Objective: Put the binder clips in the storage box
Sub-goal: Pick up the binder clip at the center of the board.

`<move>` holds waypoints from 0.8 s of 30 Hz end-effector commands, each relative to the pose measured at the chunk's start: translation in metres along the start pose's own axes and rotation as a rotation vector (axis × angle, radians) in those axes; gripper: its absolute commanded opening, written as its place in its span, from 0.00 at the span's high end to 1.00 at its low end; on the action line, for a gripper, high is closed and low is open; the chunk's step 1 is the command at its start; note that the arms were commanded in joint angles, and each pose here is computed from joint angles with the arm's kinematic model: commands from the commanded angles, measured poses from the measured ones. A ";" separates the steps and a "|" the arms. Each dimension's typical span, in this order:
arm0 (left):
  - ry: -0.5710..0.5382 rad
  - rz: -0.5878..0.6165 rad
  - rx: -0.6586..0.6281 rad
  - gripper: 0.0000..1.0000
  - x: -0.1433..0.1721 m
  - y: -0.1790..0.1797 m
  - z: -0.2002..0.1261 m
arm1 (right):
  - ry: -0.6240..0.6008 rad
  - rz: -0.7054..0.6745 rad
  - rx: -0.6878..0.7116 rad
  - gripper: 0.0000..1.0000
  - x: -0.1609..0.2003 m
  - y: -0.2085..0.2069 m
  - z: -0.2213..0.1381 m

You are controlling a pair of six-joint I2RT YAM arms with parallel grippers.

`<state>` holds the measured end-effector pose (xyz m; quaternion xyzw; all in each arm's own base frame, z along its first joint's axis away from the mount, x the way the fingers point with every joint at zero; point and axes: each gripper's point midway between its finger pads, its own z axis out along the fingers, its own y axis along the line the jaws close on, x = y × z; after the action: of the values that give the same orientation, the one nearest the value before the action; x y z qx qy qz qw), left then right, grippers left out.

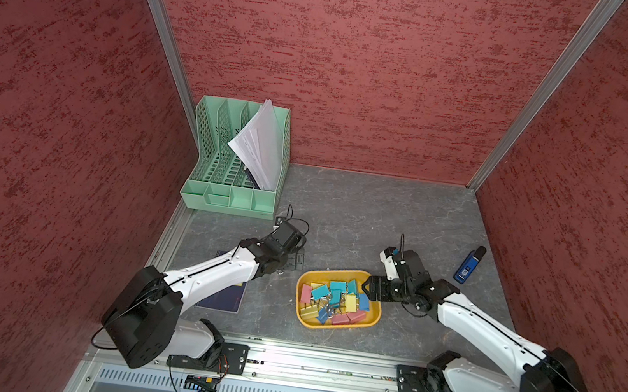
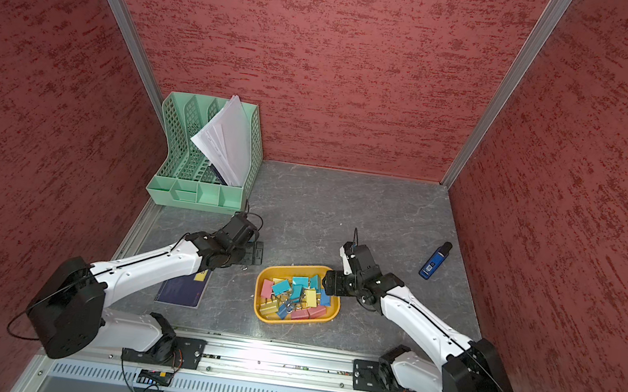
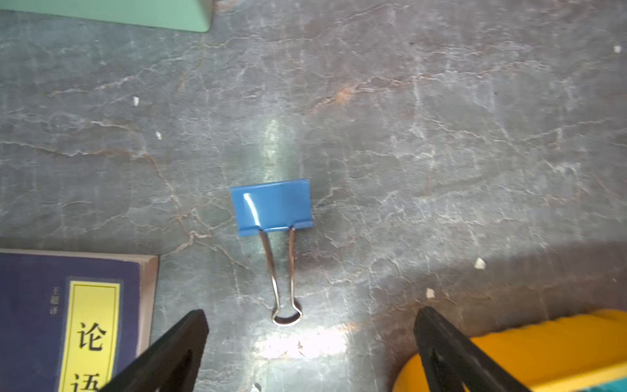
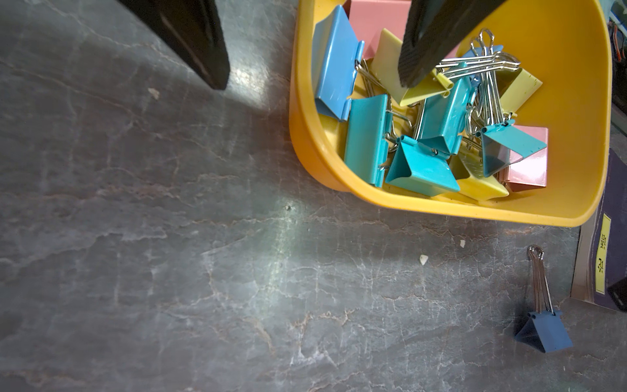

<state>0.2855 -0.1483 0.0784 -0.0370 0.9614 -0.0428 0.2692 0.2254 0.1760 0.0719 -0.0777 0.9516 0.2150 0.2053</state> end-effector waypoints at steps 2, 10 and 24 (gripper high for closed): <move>-0.014 -0.051 -0.043 0.00 -0.014 0.001 0.022 | -0.029 -0.023 -0.032 0.16 -0.011 0.011 -0.003; 0.025 -0.065 -0.099 0.00 -0.026 0.002 0.059 | -0.025 -0.023 -0.030 0.16 -0.009 0.010 -0.003; 0.048 -0.096 -0.112 0.30 -0.023 0.018 0.077 | -0.021 -0.029 -0.011 0.16 -0.007 0.007 -0.004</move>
<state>0.3424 -0.1334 0.0239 -0.0953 0.9676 0.0048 0.2336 0.2246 0.1762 0.0710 -0.0809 0.9519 0.2147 0.2030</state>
